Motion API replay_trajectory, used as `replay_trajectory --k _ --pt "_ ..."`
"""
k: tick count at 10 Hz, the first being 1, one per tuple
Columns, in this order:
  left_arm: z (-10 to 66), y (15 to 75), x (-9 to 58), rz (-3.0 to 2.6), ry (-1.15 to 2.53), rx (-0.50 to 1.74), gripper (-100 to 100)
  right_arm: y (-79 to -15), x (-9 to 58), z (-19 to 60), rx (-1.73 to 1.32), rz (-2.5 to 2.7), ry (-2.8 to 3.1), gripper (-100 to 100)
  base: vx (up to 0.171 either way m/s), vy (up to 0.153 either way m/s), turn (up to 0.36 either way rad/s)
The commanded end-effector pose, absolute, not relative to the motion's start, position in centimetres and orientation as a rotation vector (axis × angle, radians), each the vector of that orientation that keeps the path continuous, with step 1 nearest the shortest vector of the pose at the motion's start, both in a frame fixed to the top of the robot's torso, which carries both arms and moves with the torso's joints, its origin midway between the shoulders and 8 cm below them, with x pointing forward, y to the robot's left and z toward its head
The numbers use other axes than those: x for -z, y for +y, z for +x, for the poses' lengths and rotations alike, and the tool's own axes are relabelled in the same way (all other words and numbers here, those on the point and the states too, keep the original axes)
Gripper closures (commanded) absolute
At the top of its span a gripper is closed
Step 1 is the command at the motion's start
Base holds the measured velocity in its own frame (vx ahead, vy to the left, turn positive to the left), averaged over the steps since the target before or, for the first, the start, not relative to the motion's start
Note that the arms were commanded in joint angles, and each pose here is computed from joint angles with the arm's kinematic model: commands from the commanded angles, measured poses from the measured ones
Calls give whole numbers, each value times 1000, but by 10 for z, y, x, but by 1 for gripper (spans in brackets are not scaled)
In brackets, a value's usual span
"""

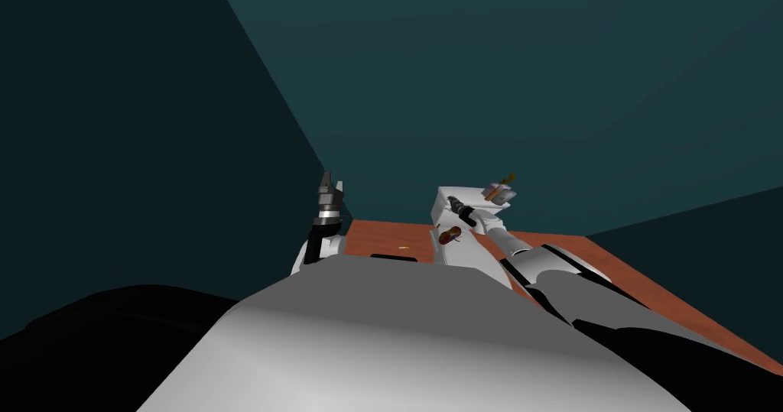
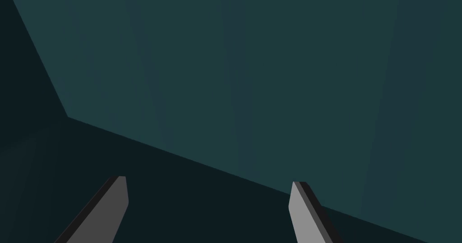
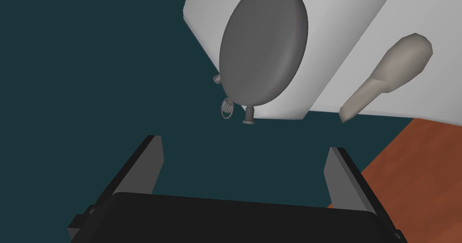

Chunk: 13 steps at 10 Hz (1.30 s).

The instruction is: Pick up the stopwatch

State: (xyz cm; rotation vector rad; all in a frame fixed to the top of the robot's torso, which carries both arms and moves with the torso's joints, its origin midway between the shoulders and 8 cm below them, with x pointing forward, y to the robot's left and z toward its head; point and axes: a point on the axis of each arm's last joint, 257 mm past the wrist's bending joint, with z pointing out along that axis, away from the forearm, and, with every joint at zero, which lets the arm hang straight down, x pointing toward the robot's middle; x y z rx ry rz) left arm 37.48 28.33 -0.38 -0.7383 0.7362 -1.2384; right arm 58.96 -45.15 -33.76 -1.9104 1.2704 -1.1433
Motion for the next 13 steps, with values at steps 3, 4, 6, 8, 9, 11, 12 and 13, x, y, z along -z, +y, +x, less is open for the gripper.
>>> replay_trajectory --k 3,4,6,8,9,11,12,13 --pt "375 283 4 -738 736 1238 0 -435 340 590 1122 -1922 1239 -100 30 -1 -91" --pt "375 283 4 -738 736 1238 0 -419 341 591 1095 -1910 1223 -100 82 -5 -163" --pt "375 283 4 -738 736 1238 0 -404 343 592 1075 -1915 1197 -100 69 4 -117" --pt "375 283 4 -738 736 1238 0 -405 345 591 1086 -1945 1179 -100 41 5 -43" --pt "375 283 4 -738 736 1238 0 -389 345 591 1057 -1927 1171 -100 43 -6 -174" --pt "375 283 4 -738 736 1238 0 -375 345 591 1045 -1938 1138 -100 64 5 -130" --pt "375 283 4 -738 736 1238 0 -375 347 590 1051 -1953 1130 -100 57 5 -77" --pt "375 283 4 -738 736 1238 0 -376 347 590 1056 -1965 1123 -100 21 4 26"
